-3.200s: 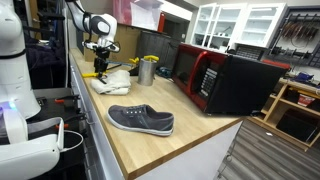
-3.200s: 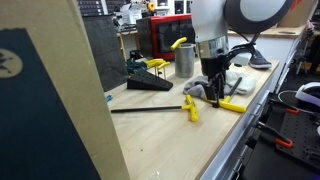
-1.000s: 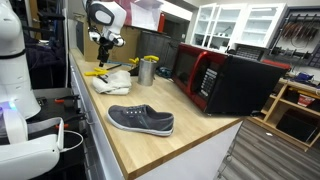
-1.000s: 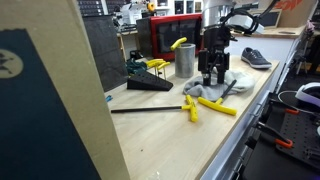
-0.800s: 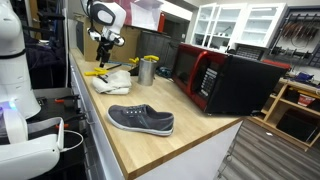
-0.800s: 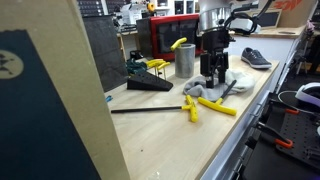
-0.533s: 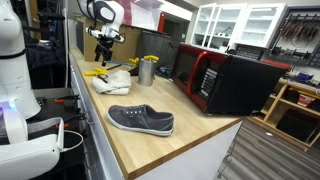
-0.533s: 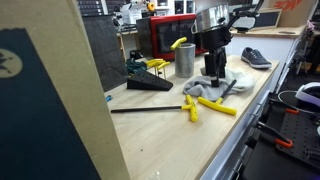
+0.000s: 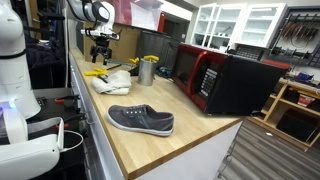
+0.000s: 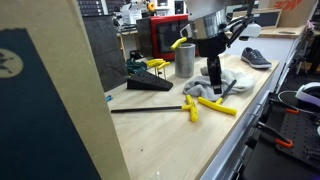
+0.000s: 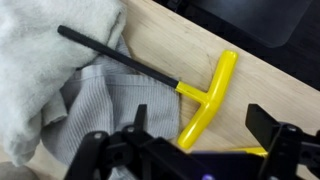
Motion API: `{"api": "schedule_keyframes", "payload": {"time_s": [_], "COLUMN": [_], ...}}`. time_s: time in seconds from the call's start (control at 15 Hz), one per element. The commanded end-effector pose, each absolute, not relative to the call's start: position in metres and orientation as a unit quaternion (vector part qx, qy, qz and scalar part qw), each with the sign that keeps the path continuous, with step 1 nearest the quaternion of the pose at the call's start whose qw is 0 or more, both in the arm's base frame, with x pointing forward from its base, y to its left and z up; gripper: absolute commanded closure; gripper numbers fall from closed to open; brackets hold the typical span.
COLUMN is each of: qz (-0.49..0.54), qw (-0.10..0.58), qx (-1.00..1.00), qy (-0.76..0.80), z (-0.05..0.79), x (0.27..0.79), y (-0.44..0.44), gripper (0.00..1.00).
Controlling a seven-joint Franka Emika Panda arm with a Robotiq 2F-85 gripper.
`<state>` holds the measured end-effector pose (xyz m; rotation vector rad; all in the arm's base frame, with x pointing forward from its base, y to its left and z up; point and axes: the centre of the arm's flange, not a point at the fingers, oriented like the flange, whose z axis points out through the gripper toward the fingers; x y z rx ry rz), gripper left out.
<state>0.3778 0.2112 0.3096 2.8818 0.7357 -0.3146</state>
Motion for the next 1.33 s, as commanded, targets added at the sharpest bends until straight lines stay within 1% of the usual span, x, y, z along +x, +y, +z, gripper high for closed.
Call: {"api": "schedule_keyframes", "payload": {"time_s": [0.0, 0.4, 1.13, 1.2, 1.27], "qz": [-0.104, -0.118, -0.142, -0.145, -0.148], "qw": [0.084, 0.069, 0.061, 0.058, 0.053], "qx": [0.958, 0.964, 0.969, 0.969, 0.970], "qy": [0.255, 0.228, 0.193, 0.189, 0.185], "z": [0.300, 0.278, 0.243, 0.241, 0.240], "x": [0.389, 0.394, 0.401, 0.401, 0.402], "y": [0.224, 0.226, 0.238, 0.238, 0.239], "gripper": [0.00, 0.00, 0.00, 0.25, 0.26]}}
